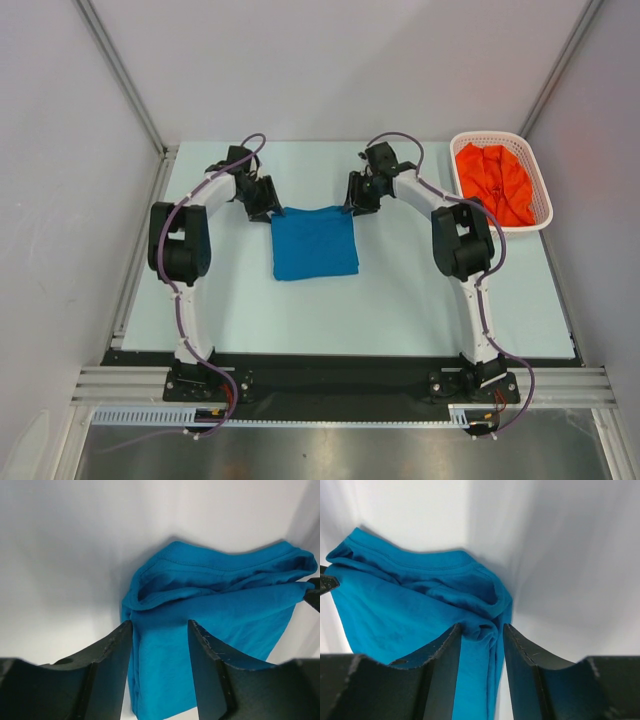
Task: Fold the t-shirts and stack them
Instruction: Neatly place the folded tshirt to the corner
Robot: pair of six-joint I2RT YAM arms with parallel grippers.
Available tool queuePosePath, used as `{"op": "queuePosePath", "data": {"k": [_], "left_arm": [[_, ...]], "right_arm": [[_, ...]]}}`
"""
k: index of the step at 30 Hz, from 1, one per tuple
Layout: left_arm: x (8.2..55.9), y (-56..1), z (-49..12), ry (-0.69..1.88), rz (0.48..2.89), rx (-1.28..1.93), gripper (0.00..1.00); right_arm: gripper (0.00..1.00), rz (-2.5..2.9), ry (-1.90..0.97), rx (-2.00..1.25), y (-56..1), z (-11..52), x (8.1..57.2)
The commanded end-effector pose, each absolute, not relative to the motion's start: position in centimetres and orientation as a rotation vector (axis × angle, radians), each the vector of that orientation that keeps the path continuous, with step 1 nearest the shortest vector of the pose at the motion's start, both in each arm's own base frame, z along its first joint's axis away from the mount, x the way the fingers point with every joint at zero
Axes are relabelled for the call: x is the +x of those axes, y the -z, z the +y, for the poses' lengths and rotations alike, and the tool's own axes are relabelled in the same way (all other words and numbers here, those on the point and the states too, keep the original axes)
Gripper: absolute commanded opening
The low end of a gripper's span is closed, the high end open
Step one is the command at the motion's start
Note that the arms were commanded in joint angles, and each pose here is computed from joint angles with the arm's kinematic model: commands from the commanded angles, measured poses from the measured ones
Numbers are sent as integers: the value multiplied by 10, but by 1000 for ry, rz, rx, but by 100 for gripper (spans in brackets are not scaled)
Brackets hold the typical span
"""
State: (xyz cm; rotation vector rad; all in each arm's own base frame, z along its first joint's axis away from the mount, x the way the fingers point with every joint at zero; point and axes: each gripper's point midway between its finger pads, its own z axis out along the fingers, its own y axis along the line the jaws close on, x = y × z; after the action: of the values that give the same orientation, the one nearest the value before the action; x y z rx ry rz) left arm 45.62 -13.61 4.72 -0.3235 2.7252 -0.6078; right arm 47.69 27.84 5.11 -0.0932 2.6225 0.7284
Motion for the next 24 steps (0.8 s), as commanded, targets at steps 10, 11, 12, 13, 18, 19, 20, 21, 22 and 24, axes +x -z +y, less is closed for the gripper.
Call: {"op": "queuePosePath", "data": {"k": [10,11,12,13,18,19,20,21,22,24], "left_arm": [[467,-58,-144,667,2675,-324,26],[466,-57,-144,663,2675,-327,25],[467,-58,-144,664,2667,-322,23],[466,-58,-144,664,2667,-322,21],[467,-65,-144,662,2638,-303,2],[468,-67,-142,659,2628,-302,0],[467,-75,-143,660,2614,-291,0],[466,-78,-144,659,2608,-288,0],[465,-83,-144,660,2598,-285,0],[462,-97,-144,650,2573,-271,0]], "right_arm": [[29,2585,-773,-125,-66,291,474],[29,2582,-772,-125,-66,291,475],[28,2577,-766,-121,-67,290,476],[26,2572,-757,-119,-66,288,479],[1,2550,-780,-127,-72,289,485],[0,2544,-786,-129,-77,289,486],[0,2547,-792,-124,-78,289,484],[0,2538,-799,-128,-82,290,483],[0,2536,-801,-126,-85,290,481],[0,2523,-795,-115,-97,289,476]]}}
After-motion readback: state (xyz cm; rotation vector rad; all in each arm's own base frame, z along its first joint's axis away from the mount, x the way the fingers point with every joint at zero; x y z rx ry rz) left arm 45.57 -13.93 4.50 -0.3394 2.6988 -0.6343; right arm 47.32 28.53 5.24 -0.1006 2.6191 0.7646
